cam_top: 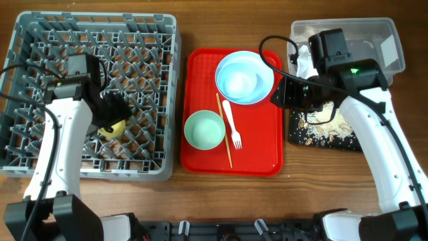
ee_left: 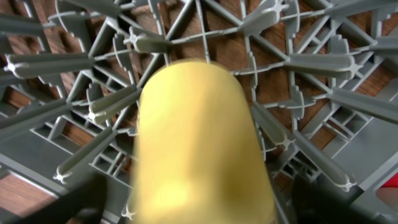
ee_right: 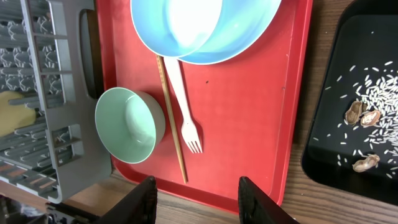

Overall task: Sort waste into correct bins and load items into the dishwasher rack
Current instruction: 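Place the yellow cup upside down in the rack with the left gripper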

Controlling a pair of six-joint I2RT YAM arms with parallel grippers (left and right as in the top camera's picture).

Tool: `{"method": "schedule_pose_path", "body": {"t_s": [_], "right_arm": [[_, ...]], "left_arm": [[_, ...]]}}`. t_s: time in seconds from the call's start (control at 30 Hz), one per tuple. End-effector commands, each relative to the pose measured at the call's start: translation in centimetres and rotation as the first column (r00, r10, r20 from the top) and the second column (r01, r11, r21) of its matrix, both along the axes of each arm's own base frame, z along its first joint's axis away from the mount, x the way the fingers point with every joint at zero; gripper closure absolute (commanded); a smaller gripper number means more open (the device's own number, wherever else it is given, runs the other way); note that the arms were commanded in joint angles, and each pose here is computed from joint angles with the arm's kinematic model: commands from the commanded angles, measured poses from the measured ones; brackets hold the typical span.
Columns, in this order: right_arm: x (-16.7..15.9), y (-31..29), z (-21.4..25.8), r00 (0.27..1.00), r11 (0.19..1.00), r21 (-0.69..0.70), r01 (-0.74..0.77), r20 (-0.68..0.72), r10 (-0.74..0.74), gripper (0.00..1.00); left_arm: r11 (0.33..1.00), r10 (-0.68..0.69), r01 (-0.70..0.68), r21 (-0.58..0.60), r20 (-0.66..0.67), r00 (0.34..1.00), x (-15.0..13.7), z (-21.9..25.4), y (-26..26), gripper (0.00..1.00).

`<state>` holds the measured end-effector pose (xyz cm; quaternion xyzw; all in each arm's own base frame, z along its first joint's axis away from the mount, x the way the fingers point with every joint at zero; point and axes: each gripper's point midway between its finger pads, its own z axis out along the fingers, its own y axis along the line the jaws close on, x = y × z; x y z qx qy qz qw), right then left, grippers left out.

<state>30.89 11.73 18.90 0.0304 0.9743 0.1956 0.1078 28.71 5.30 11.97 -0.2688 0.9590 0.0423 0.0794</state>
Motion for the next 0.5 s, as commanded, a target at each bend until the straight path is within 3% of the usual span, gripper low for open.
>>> {"method": "schedule_pose_path", "body": {"t_s": [0.0,0.2,0.33,0.4,0.47], "right_arm": [[0.5,-0.4,0.8,0.999,1.0,-0.019,-0.007,0.037,0.007,0.57],[0.0,-0.5,0.6,1.0,1.0,-0.023,-0.007,0.014,0.007,0.58],[-0.5,-2.5,1.6,0.998,0.997,-0.064,0.053,0.037,-0.05,0.57],[-0.6,-4.4,2.8,0.99,0.988,-0.084,0.126,0.081,-0.119,0.52],[-0.8,-6.5,4.2,0.975,0.978,-0.09,0.19,0.133,-0.177,0.38]], "left_arm": [[1.0,0.001,-0.001,0.007,-0.002,1.0,0.1,0.2,0.2,0.0],[1.0,-0.002,0.002,0.009,0.021,1.0,0.2,0.8,0.2,0.0],[0.999,-0.047,0.049,-0.007,0.169,0.985,1.4,4.2,-1.4,0.0],[0.985,-0.118,0.151,-0.086,0.308,0.944,2.8,6.5,-4.9,0.0],[0.952,-0.199,0.274,-0.137,0.405,0.892,3.8,8.2,-8.7,0.0]]}}
